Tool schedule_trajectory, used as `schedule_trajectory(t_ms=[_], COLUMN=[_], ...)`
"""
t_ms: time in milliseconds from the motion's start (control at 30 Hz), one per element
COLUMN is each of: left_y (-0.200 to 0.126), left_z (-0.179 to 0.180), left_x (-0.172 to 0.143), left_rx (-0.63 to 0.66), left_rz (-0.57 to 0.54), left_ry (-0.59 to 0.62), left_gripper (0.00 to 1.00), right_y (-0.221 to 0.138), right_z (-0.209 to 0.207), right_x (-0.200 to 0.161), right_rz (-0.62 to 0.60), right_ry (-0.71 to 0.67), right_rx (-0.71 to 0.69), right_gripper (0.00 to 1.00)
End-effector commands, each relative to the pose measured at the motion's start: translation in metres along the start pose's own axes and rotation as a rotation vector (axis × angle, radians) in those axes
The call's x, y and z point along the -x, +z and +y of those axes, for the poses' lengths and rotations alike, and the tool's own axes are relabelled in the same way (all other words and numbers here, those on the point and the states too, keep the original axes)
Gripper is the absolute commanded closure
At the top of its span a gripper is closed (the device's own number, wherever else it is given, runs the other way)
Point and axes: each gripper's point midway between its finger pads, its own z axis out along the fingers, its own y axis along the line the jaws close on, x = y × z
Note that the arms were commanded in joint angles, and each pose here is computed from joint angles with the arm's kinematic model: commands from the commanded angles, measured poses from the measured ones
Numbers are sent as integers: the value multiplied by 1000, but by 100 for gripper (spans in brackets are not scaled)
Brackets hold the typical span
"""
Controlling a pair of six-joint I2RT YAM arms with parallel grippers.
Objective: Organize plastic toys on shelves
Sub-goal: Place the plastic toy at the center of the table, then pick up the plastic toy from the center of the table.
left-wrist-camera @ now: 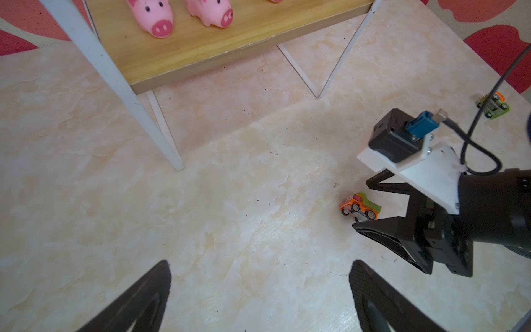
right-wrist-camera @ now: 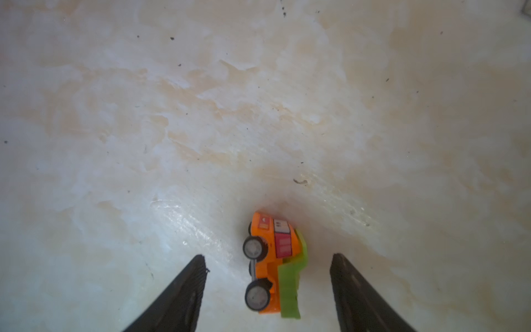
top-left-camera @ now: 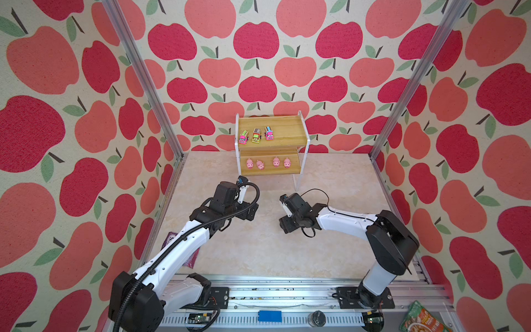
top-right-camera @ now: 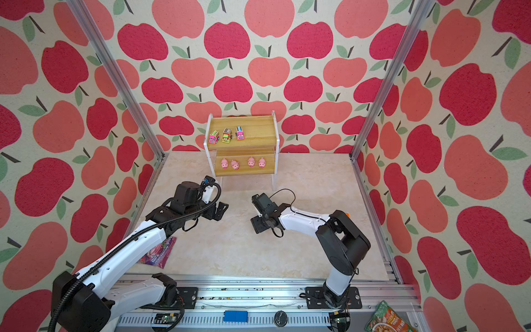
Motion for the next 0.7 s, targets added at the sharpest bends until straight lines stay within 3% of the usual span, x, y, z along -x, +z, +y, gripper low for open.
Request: schedule_trajectory(t_ms=[0, 233, 367, 500, 667], left_y=[4, 30, 43, 57, 78], left_z=[3, -34, -55, -79, -102], left_x=[-12, -26, -30, -32, -45], left_rx=[13, -16, 68, 148, 267], left_rz=[46, 193, 295, 365, 477], left_ry=[-32, -86, -128, -253, -517], left_gripper=[1, 1, 1, 0, 1], right_y=[-20, -47, -54, -61, -74], right_z=[-12, -74, -105, -129, -143], right_x=[14, 2, -11, -24, -26], right_rz=[-101, -141, -155, -169, -216], right_ry=[55, 217, 317, 391, 414], right_rx=[32, -103, -157, -210, -246], right_gripper=[27, 28, 28, 28, 29])
